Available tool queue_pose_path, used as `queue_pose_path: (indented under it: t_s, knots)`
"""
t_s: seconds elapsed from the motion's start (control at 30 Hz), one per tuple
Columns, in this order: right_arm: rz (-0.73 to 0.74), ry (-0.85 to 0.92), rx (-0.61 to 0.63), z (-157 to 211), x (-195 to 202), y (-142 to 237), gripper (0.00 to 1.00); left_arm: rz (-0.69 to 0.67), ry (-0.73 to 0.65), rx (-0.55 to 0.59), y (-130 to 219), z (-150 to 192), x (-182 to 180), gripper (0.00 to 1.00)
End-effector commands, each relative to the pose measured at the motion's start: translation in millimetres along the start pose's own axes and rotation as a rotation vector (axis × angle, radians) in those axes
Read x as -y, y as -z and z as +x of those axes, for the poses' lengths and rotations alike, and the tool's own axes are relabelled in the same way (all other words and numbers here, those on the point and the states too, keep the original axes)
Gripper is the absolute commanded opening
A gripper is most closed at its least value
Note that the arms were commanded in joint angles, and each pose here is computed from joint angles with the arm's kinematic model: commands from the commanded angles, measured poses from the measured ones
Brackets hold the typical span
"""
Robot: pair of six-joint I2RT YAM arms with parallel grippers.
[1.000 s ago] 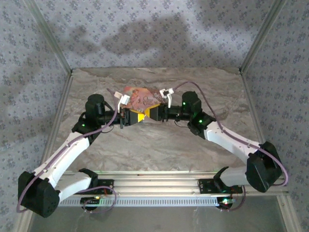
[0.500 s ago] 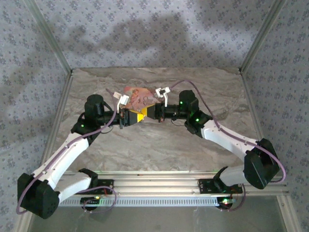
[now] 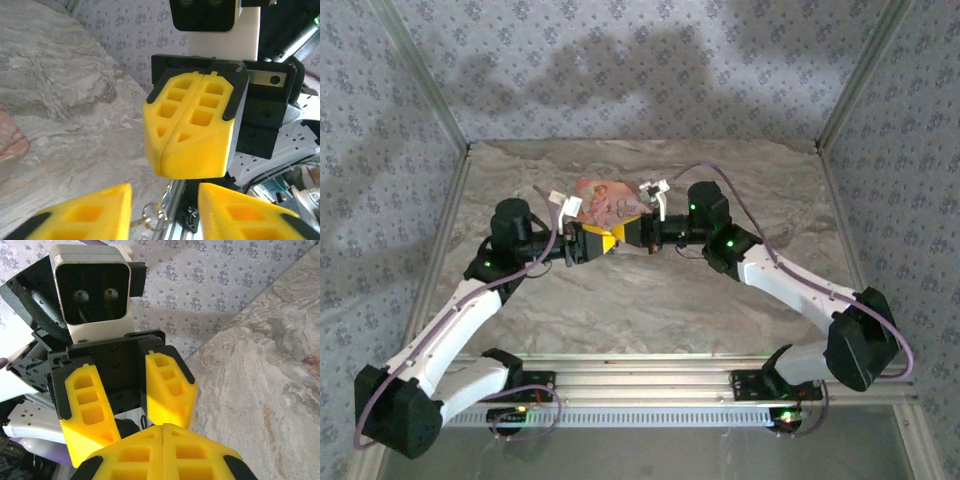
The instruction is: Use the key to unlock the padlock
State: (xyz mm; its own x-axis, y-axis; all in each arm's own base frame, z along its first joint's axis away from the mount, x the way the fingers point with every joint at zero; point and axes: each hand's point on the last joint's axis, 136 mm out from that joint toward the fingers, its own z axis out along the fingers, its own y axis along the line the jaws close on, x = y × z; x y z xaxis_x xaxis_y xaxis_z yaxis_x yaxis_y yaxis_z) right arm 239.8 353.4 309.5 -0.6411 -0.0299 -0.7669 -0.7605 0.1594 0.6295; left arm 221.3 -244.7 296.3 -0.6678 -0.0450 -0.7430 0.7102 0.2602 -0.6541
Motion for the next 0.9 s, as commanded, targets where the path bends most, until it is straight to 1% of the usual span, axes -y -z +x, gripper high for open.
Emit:
queue_pose_path:
  t_s: [0.0, 0.17, 0.33, 0.5, 0.6, 0.8, 0.87]
  knots:
    - [-0.022, 0.073, -0.034, -7, -13, 5, 0.00, 0.020, -0.043, 0.051, 6, -9, 10, 0.46]
    - [-0.033, 0.098, -0.025, -15, -17, 8, 0.00, 0.089, -0.004, 0.067, 2, -8, 14, 0.47]
    - [-0.050, 0.103, -0.013, -19, -20, 9, 0.00, 0.114, -0.009, 0.073, 0, -6, 17, 0.46]
    - [-0.058, 0.105, -0.004, -21, -21, 10, 0.00, 0.135, -0.011, 0.056, -7, -3, 20, 0.45]
    - [-0.060, 0.103, 0.000, -21, -22, 10, 0.00, 0.138, -0.010, 0.052, -9, -3, 19, 0.43]
    - [-0.055, 0.106, 0.008, -22, -22, 12, 0.00, 0.139, -0.008, 0.039, -11, 0, 18, 0.36]
    - [-0.051, 0.106, 0.011, -22, -21, 12, 0.00, 0.136, -0.003, 0.036, -12, 1, 17, 0.36]
